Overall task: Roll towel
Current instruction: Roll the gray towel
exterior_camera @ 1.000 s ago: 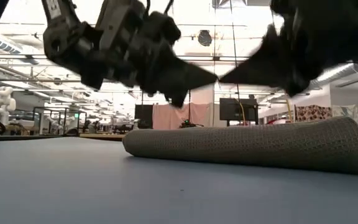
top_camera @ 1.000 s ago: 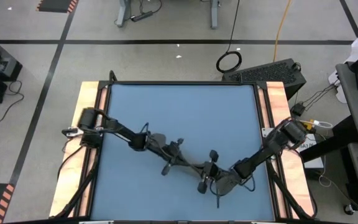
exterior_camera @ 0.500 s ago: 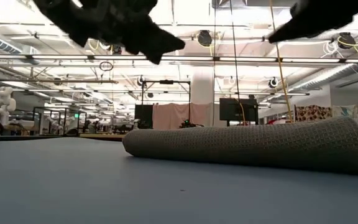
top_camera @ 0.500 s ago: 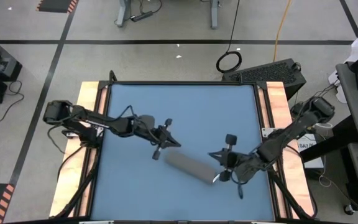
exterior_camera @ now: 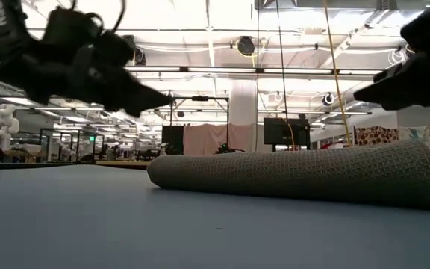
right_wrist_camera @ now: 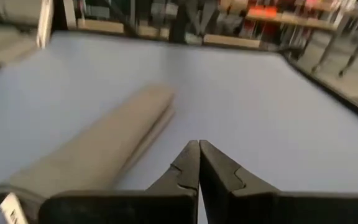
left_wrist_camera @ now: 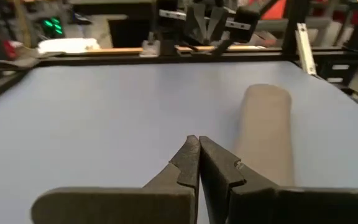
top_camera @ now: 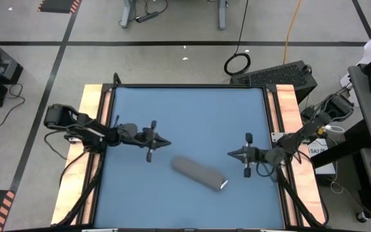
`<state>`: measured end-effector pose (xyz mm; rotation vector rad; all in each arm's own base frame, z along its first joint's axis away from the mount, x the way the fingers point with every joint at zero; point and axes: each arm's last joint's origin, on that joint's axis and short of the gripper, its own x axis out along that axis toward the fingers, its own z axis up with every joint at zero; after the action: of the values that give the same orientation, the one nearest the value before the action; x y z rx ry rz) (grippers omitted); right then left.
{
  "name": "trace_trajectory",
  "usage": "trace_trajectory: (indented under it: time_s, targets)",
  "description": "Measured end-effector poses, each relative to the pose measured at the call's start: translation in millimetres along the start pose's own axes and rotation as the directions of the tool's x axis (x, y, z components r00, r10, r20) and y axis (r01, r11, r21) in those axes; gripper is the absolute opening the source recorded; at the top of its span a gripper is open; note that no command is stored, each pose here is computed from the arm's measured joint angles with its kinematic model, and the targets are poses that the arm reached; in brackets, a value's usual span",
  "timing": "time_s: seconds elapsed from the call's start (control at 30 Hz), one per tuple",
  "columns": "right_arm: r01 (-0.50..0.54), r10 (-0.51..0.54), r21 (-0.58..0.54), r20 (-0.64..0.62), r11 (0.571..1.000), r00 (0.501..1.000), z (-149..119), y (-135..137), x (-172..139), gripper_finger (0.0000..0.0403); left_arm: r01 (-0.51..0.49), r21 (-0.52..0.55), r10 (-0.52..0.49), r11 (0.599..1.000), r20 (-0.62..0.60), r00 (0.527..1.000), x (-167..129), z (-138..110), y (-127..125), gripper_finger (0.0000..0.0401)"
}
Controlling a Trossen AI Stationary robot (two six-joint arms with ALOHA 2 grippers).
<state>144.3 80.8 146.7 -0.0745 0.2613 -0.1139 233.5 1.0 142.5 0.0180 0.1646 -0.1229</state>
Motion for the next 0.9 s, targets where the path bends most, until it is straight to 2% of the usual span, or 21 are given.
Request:
trace_trajectory:
  time_s: [0.1, 0.27, 0.4, 0.53, 0.67, 0.9]
  targets:
    - [0.009, -0.012, 0.032, 0.084, 0.999, 0.996, -15.6, -12.0, -6.6, 0.0000, -0.043, -0.009, 0.044, 0.999, 0.033, 0.999, -17.1, -11.7, 0.3, 0.0013]
    - [0.031, -0.029, -0.014, 0.078, 0.999, 0.997, -14.0, -15.6, -3.2, 0.0000, -0.092, -0.078, 0.096, 0.993, 0.048, 0.994, -42.1, -27.2, 3.5, 0.0013]
    - [0.034, -0.032, -0.025, 0.094, 0.999, 0.995, -11.4, -17.3, -3.7, 0.0000, -0.110, -0.088, 0.116, 0.990, 0.071, 0.991, -56.0, -31.7, 4.0, 0.0013]
    - [0.026, -0.023, -0.031, 0.092, 0.999, 0.995, -11.8, -18.2, -5.3, 0.0000, -0.106, -0.089, 0.112, 0.990, 0.071, 0.991, -56.9, -30.8, 6.8, 0.0013]
    - [-0.046, 0.049, -0.035, 0.088, 0.998, 0.995, -11.1, -17.3, -7.0, 0.0000, -0.116, -0.085, 0.122, 0.990, 0.068, 0.990, -58.4, -30.7, 11.5, 0.0013]
    - [-0.098, 0.101, -0.039, 0.093, 0.994, 0.991, -8.3, -19.9, -12.9, 0.0000, -0.051, -0.105, 0.061, 0.993, 0.091, 0.994, -63.9, -27.3, 21.4, 0.0009]
